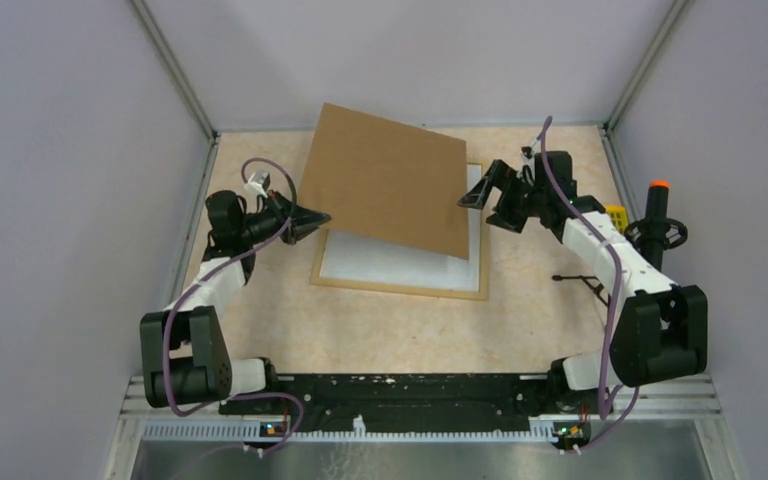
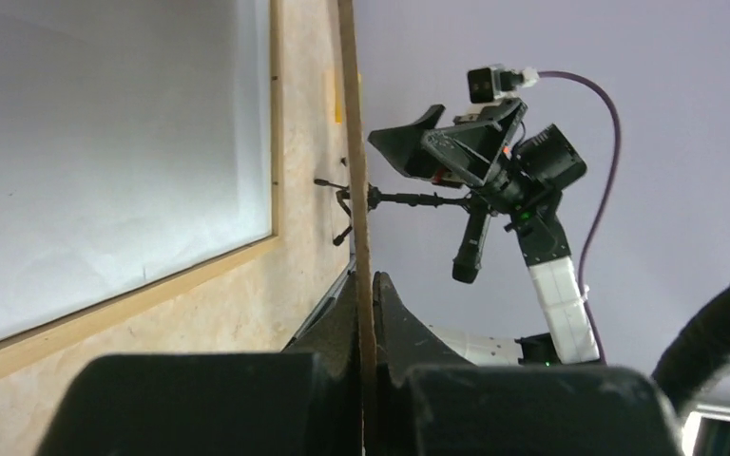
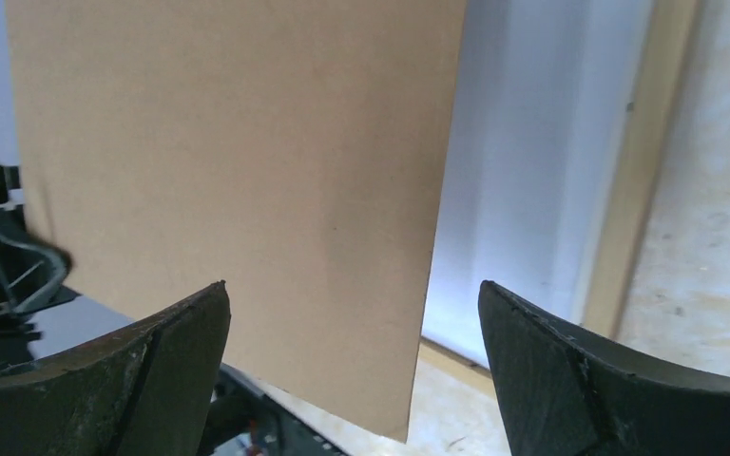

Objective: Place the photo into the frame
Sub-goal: Pick up the photo frame item from the photo frame.

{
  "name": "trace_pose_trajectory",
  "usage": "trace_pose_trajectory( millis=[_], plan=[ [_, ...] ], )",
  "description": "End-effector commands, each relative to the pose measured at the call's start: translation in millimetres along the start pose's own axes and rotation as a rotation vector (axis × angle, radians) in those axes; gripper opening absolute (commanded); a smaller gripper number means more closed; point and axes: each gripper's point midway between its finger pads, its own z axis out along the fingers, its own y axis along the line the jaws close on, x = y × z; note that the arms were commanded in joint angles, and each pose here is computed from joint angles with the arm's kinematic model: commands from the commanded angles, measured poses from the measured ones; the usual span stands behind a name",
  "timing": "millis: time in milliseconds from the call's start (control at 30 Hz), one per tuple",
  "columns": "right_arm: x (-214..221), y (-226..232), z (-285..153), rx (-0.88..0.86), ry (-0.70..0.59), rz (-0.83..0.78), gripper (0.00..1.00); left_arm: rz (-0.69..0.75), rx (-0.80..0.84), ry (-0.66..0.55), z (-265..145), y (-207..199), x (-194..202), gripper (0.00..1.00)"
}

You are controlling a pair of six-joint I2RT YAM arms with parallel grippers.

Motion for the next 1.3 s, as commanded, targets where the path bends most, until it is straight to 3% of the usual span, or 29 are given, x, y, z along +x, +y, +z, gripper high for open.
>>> trace_pose_trajectory(
  millis=[0, 233, 367, 533, 633, 667, 733, 833, 933, 1100, 1267],
  plan=[
    [-10.5, 44.5, -0.8, -0.208, -0.018, 0.116, 0.98, 0.221, 0.222, 0.033, -16.8, -71.1, 10.7, 0.0],
    [-12.5, 76.0, 2.1, -0.455, -0.016, 0.234, 0.87, 0.238, 0.246, 0.033, -20.3, -78.5, 14.9, 0.0],
    [-17.8, 89.6, -5.6, -0.522, -0.038, 0.196, 0.71, 0.224, 0.256, 0.035, -21.6, -77.1, 18.3, 0.0],
    [-31.6, 107.2, -31.9, -0.695, -0.143, 0.157, 0.36, 0.191, 0.234, 0.058, -19.5, -60.9, 21.8, 0.0],
    [-35.0, 109.4, -39.5, -0.737, -0.147, 0.112, 0.05, 0.179, 0.198, 0.09, -16.5, -43.7, 23.7, 0.0],
    [-34.6, 109.5, -41.9, -0.75, -0.145, 0.096, 0.0, 0.193, 0.176, 0.094, -15.5, -36.5, 21.6, 0.03],
    [-33.8, 104.0, -43.3, -0.745, -0.135, 0.071, 0.0, 0.213, 0.08, 0.064, -13.4, -16.2, 12.8, 0.35],
    [-29.9, 91.5, -43.0, -0.721, -0.112, 0.05, 0.0, 0.246, -0.118, 0.033, -16.3, 18.8, 4.9, 0.61],
    [-20.9, 86.4, -41.1, -0.709, -0.065, 0.024, 0.0, 0.253, -0.231, 0.026, -21.8, 42.9, 0.1, 0.66],
    [-0.9, 69.9, -36.2, -0.68, -0.001, 0.019, 0.0, 0.187, -0.273, 0.044, -21.5, 73.5, 8.8, 0.69],
    [7.2, 46.7, -30.6, -0.664, -0.013, 0.072, 0.0, 0.197, -0.425, -0.004, -28.3, 107.1, -0.3, 0.74]
  ],
)
